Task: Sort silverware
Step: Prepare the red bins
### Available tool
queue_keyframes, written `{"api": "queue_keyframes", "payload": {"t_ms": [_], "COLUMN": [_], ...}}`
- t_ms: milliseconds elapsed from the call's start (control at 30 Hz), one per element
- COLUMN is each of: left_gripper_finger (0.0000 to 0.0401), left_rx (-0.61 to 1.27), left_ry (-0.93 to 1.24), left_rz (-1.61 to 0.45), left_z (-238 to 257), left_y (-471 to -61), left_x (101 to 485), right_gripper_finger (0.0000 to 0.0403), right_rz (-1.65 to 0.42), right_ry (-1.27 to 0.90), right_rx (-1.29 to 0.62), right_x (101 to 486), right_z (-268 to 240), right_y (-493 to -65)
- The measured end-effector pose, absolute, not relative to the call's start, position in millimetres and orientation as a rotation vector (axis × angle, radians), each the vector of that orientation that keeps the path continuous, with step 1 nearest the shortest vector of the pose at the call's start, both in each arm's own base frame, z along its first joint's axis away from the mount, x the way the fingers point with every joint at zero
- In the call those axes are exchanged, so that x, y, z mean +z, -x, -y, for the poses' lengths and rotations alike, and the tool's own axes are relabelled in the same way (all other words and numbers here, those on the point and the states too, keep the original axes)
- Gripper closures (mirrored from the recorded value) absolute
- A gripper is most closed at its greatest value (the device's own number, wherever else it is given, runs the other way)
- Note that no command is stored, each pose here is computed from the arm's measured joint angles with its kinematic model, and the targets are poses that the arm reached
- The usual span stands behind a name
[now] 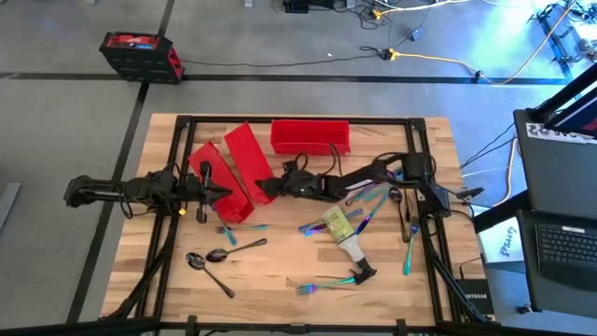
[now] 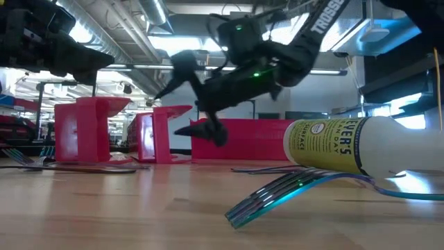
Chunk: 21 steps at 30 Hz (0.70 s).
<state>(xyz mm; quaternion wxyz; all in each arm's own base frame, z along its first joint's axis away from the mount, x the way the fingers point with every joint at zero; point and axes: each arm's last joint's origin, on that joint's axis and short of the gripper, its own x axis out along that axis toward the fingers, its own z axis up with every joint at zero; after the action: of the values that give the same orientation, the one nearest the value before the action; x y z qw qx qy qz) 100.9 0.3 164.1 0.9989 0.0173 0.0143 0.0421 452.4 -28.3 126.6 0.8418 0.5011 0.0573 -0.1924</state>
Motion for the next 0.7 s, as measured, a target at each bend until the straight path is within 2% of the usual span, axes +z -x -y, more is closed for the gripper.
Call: {"api": "queue_keyframes", "payload": {"t_ms": [167,300,500,700], "left_gripper_finger": [0.0400,0.0400,0.0400,0.0400], "left_rx": [0.084,0.084,0.085,0.084], "left_ry": [-0.035,-0.035,-0.035,-0.035], "left_rz": [-0.029,-0.029,-0.029,-0.029], "left_z": [-0.3,-0.3,-0.3,-0.3], "left_y": [-100.9,-100.9,-100.9,-100.9], "left_x": [164.0,164.0,163.9,164.0], "right_gripper_finger": [0.0046,0.0078,0.0183,0.0311], "right_rz": [-0.133,-0.126,-0.150,-0.148], "right_ry": [-1.041,-1.023,-1.043,-1.100], "right_rx": [-0.401,-0.438,-0.464,-0.445], "right_x": [132.5,130.8,127.6,128.0], "right_z": [31.2,32.7,35.8,34.5], "right_y": [-465.9,-465.3,-463.9,-464.4]}}
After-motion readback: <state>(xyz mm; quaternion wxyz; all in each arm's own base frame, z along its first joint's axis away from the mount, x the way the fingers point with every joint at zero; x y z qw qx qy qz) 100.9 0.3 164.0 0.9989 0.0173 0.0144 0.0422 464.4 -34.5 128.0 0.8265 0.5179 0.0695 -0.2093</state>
